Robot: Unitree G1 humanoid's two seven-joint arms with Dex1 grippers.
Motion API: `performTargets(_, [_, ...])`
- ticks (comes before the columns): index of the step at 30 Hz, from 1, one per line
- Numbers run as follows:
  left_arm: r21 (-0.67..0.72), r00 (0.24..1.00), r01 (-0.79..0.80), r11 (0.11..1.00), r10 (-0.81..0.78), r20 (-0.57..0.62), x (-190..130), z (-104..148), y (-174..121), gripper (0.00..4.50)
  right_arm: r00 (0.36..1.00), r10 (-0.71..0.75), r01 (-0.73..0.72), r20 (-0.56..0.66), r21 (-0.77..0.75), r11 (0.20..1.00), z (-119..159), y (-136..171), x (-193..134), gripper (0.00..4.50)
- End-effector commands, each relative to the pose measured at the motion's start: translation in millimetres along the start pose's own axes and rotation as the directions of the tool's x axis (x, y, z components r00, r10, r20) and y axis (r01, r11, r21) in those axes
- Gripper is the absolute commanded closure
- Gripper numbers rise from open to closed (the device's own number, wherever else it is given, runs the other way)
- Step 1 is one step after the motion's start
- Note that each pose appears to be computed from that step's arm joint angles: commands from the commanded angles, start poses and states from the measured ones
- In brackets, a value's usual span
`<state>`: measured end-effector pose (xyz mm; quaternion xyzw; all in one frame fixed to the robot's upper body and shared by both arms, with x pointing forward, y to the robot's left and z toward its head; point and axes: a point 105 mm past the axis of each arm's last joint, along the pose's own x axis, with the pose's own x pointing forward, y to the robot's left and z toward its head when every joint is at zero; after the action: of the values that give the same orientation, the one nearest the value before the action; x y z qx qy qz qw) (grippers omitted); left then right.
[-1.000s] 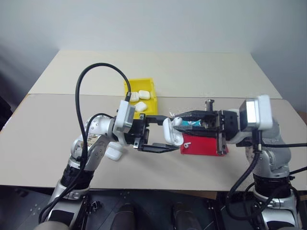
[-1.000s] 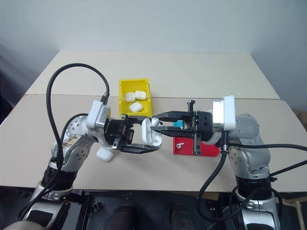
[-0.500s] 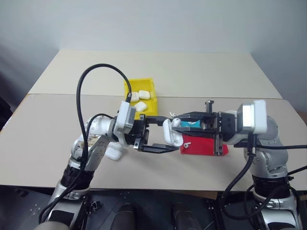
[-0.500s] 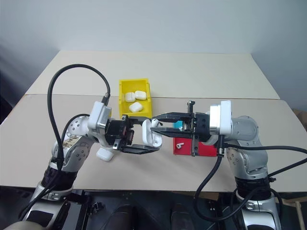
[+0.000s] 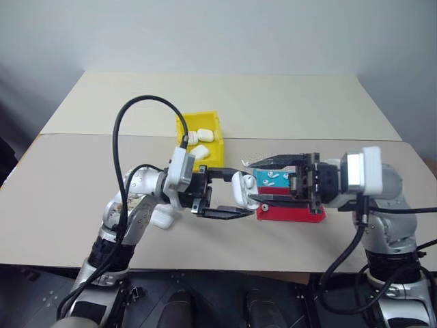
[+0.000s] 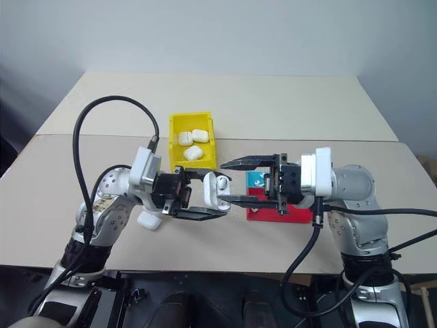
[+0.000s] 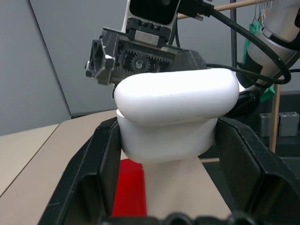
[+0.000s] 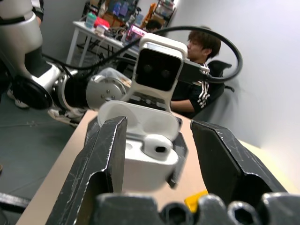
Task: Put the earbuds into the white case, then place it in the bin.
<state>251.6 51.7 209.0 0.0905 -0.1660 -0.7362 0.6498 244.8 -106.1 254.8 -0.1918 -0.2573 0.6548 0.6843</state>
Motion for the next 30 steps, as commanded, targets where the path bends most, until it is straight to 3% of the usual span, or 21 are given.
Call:
performTargets(1, [0.07,0.998,-0.008,0.998,0.013,-0.063,-13,-3,-6,1.76,0.988,-0.06,0.059,-0.144,-0.011,0.998,1,-27,-19,1.86])
performTargets(4, [0.072,0.993,-0.022,0.997,0.03,-0.118,-27,-14,-14,1.76,0.931,-0.048,0.071,-0.361,0.05,0.996,-17,-49,-33,1.86])
performTargets(7, [0.063,0.986,-0.043,0.997,0.052,-0.157,-37,-19,-23,1.76,0.815,-0.002,0.074,-0.579,0.101,0.992,-40,-71,-46,1.86])
performTargets(12, [0.05,0.98,-0.094,0.994,0.101,-0.17,-41,-22,-29,1.76,0.542,0.149,-0.092,-0.827,0.118,0.989,-85,-85,-64,1.86])
performTargets(16, [0.047,0.975,-0.135,0.99,0.141,-0.17,-39,-24,-31,1.76,0.39,0.209,-0.17,-0.897,0.153,0.974,-118,-94,-62,1.86])
performTargets(21, [0.048,0.973,-0.166,0.985,0.171,-0.157,-33,-24,-34,1.76,0.291,0.259,-0.242,-0.921,0.192,0.951,-138,-98,-53,1.86])
performTargets(30, [0.047,0.967,-0.195,0.98,0.2,-0.156,-30,-23,-40,1.76,0.199,0.279,-0.257,-0.939,0.225,0.94,-153,-96,-62,1.86])
